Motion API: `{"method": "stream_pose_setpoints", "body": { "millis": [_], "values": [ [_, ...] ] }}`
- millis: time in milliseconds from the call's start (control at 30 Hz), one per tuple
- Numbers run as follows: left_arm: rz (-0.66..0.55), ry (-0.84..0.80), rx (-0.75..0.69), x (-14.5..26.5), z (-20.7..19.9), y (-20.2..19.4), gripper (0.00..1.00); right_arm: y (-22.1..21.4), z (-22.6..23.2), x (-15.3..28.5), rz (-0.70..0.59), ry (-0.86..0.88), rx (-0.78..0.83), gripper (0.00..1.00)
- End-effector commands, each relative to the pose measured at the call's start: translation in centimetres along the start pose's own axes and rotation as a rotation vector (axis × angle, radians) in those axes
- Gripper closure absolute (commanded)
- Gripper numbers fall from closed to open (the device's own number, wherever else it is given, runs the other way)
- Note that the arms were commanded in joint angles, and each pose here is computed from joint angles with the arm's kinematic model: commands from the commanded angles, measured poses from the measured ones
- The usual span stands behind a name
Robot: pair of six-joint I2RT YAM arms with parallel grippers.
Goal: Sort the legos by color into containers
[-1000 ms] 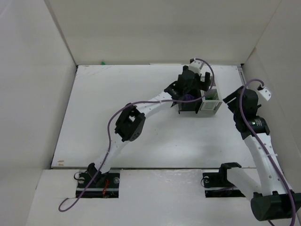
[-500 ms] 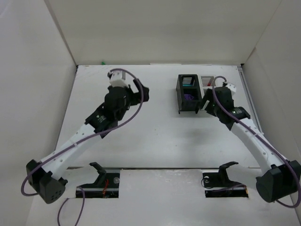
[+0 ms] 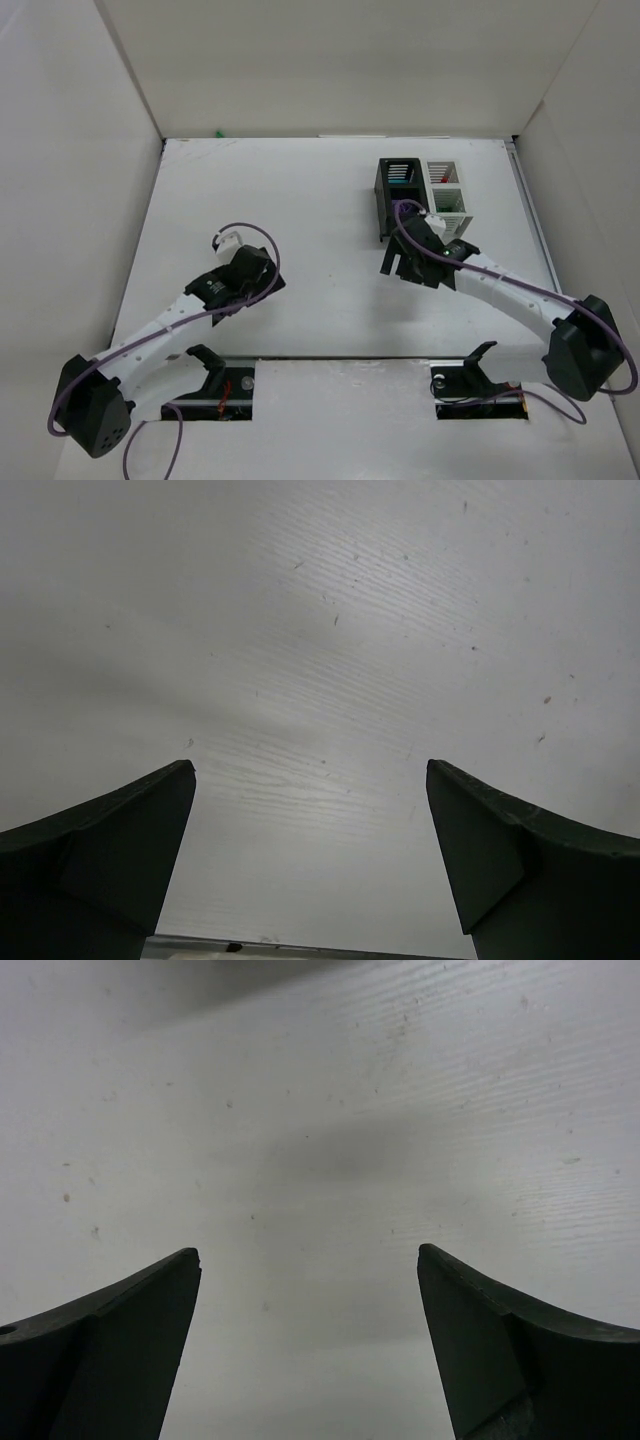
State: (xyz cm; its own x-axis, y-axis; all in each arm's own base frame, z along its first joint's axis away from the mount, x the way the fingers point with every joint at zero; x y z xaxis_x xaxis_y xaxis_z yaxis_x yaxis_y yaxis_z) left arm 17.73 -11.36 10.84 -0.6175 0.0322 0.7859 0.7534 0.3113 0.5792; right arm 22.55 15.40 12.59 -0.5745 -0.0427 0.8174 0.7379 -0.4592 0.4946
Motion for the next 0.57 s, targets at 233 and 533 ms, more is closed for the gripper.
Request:
{"method": "stream_pose_setpoints", "body": {
  "millis": [233, 533],
  "values": [
    [0.015, 0.035, 0.014, -0.9, -0.5, 0.5, 0.00, -0.8, 2.5, -0.4, -0.014, 0.093, -0.023, 0.02],
    [0.004, 0.015, 0.048, -0.5, -0.1, 0.3, 0.00, -1.3, 2.0, -0.1, -0.039, 0.111, -0.037, 0.01]
  ]
}}
Point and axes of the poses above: each gripper's point midway between its finger pads, its own x axis back along the fingers, its own z axis along the line the jaws close on, y = z × x, the point moved 4 cm from there along x, back along the fingers, and after that the axes turned 10 degrees about -x, right-handed, at the moved point
